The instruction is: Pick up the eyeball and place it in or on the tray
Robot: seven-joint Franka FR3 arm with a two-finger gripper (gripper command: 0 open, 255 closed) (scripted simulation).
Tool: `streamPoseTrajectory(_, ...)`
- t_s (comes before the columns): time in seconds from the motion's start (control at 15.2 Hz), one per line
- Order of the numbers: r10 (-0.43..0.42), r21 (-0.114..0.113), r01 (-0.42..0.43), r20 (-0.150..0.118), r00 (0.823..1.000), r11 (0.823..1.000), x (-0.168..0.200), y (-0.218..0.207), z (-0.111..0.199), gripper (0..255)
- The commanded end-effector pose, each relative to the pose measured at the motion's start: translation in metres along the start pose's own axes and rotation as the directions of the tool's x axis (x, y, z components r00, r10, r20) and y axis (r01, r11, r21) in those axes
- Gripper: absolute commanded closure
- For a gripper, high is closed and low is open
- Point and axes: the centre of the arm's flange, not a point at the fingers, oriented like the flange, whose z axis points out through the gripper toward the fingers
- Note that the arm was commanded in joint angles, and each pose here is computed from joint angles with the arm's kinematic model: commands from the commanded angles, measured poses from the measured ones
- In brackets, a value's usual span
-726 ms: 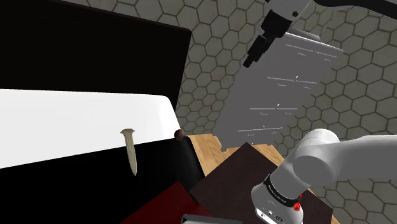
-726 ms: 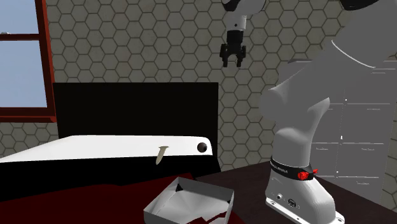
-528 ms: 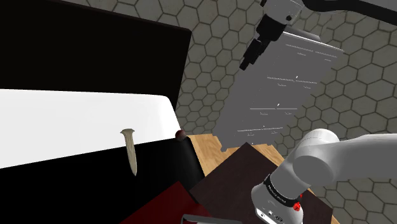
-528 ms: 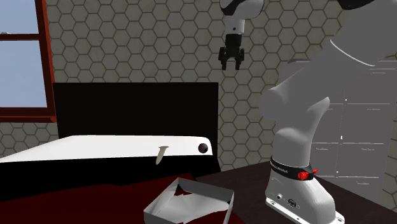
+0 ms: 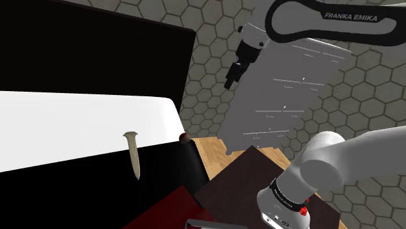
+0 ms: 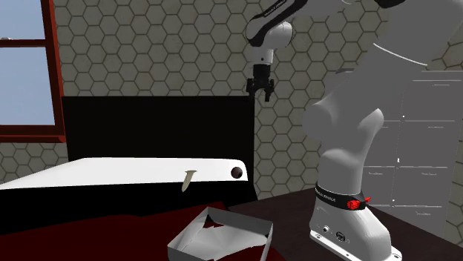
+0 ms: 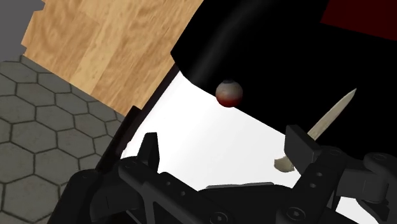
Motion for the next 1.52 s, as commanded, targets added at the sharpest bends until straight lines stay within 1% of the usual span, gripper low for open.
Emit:
streamPoseTrajectory(0.0,-0.012,0.008,0.012,0.013,1.0,1.0,0.012,-0.001,0.027,0)
streamPoseTrajectory(0.73,-0.078,0.057,0.073,0.088,0.993,0.996,0.066,-0.018,0.165,0)
streamPoseTrajectory(1.45,-0.146,0.11,0.13,0.159,0.976,0.985,0.108,-0.045,0.306,0)
